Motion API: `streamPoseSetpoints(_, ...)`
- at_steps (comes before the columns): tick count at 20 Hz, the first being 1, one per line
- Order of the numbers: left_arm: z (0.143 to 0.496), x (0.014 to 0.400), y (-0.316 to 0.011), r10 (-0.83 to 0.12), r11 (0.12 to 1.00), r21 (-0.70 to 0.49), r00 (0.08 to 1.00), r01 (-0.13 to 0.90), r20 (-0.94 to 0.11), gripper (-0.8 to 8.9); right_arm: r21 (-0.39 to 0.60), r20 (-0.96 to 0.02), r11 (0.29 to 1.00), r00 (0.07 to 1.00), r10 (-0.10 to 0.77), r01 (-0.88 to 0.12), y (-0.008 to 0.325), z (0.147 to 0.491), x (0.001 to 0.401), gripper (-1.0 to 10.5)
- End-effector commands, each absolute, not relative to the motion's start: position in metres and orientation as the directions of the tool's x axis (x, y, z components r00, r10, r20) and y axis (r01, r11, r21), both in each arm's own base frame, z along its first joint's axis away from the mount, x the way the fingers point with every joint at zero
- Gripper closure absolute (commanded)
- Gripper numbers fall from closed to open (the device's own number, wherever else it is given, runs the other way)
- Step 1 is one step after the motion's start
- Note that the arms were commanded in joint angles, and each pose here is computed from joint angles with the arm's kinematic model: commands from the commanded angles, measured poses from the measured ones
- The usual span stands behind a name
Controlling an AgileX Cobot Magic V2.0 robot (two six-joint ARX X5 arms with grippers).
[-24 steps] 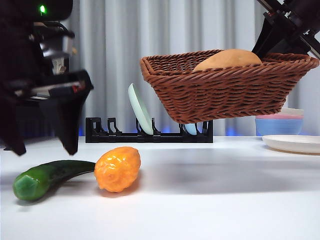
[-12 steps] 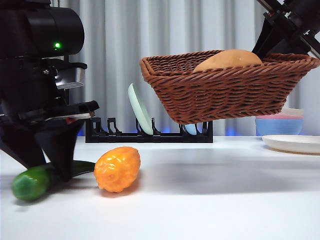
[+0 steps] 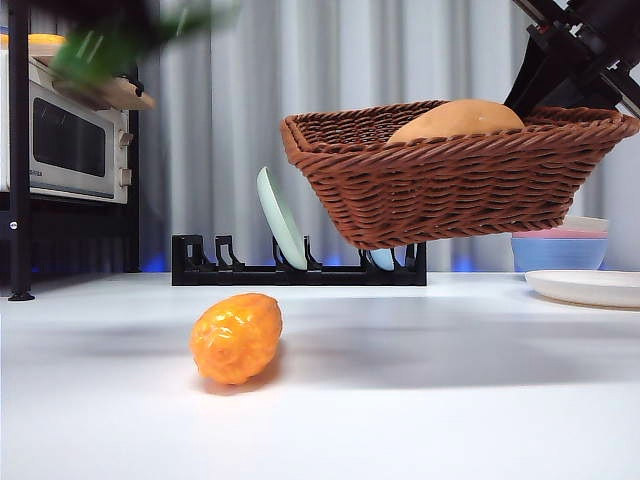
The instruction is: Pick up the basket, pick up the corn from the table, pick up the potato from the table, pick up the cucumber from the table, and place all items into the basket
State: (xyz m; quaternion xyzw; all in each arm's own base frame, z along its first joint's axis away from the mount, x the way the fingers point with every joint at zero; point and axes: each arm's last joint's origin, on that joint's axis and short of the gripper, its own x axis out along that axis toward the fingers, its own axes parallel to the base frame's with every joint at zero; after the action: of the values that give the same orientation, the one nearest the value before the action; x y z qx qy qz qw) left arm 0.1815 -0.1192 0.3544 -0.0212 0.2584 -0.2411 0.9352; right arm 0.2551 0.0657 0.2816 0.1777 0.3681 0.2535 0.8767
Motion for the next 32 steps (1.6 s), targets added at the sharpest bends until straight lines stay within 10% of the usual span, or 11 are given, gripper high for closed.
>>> streamPoseSetpoints(1, 0.376, 0.183, -0.136, -0.538, 0.841, -0.189, 0.750, 0.506, -0.384, 8.22, 0.509, -0.541, 0.799, 0.604, 0.585, -0.319, 0.067, 0.283, 0.256, 9.6)
streamPoseSetpoints(13, 0.306, 0.245, -0.229, -0.557, 0.802, -0.160, 0.624, 0.575, -0.549, 8.13, 0.511, -0.541, 0.783, 0.576, 0.613, -0.353, 0.079, 0.283, 0.252, 9.6)
streamPoseSetpoints(15, 0.302, 0.247, -0.231, -0.555, 0.801, -0.160, 0.617, 0.576, -0.558, 6.90, 0.511, -0.541, 0.784, 0.576, 0.613, -0.353, 0.079, 0.283, 0.252, 9.6)
streamPoseSetpoints(18, 0.302, 0.247, -0.231, -0.555, 0.802, -0.160, 0.617, 0.576, -0.558, 2.85, 0.511, -0.541, 0.784, 0.576, 0.613, -0.353, 0.079, 0.283, 0.252, 9.6)
streamPoseSetpoints(32, 0.394, 0.151, -0.141, -0.579, 0.796, -0.171, 0.647, 0.581, -0.496, 2.79, 0.504, -0.512, 0.780, 0.599, 0.615, -0.370, 0.078, 0.286, 0.255, 9.6)
